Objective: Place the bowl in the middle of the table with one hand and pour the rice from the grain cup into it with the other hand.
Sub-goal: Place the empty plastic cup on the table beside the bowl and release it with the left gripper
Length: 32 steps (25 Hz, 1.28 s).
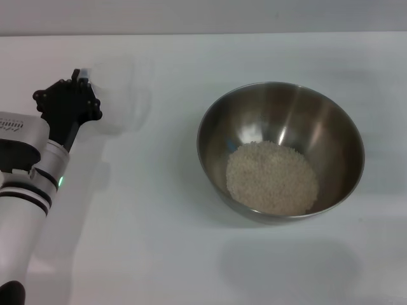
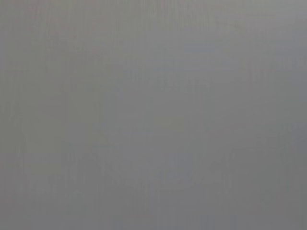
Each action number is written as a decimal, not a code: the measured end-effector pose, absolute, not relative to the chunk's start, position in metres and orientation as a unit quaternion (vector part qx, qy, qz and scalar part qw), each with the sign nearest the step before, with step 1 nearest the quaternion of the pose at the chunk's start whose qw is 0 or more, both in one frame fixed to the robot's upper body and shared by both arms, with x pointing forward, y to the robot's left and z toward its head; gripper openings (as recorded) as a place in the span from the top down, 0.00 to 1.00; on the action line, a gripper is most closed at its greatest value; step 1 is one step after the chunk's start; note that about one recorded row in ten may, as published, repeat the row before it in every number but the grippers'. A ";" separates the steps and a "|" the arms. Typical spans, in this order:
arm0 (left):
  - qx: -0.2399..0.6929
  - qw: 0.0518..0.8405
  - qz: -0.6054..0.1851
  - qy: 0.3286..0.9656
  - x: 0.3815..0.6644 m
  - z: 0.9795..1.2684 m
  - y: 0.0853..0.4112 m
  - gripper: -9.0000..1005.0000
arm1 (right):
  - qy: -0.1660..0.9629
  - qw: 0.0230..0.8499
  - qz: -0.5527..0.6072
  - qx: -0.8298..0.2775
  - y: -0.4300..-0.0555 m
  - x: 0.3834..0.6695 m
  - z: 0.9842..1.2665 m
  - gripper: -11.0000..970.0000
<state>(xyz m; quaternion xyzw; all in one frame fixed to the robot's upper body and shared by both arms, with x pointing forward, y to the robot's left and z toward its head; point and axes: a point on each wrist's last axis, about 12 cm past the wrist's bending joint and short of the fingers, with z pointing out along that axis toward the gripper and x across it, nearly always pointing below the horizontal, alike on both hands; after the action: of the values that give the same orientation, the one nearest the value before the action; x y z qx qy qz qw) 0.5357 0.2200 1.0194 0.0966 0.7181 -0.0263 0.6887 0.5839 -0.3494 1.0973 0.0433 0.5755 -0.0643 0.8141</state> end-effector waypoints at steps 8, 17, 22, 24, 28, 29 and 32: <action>0.110 0.671 -0.018 0.733 0.535 1.013 0.224 0.96 | 0.577 0.813 -0.066 0.044 -0.351 0.582 1.096 0.56; 0.125 0.663 -0.007 0.738 0.536 1.009 0.229 0.94 | 0.577 0.813 -0.066 0.044 -0.351 0.582 1.096 0.56; 0.125 0.659 -0.009 0.741 0.537 1.008 0.229 0.92 | 0.577 0.813 -0.066 0.044 -0.351 0.582 1.096 0.56; 0.125 0.659 -0.009 0.741 0.537 1.008 0.229 0.91 | 0.577 0.813 -0.067 0.044 -0.351 0.582 1.096 0.56; 0.124 0.659 -0.009 0.742 0.536 1.008 0.229 0.89 | 0.577 0.813 -0.067 0.044 -0.352 0.582 1.096 0.56; 0.125 0.658 -0.009 0.742 0.536 1.008 0.229 0.88 | 0.577 0.813 -0.067 0.044 -0.352 0.582 1.096 0.56; 0.128 0.657 -0.008 0.743 0.535 1.007 0.230 0.87 | 0.576 0.813 -0.066 0.044 -0.351 0.582 1.096 0.56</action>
<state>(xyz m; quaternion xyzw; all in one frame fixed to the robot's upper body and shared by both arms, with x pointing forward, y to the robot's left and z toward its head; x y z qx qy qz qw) 0.5348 0.2302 1.0069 0.1275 0.7429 -0.0084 0.6571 0.5824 -0.3514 1.0965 0.0439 0.5764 -0.0664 0.8133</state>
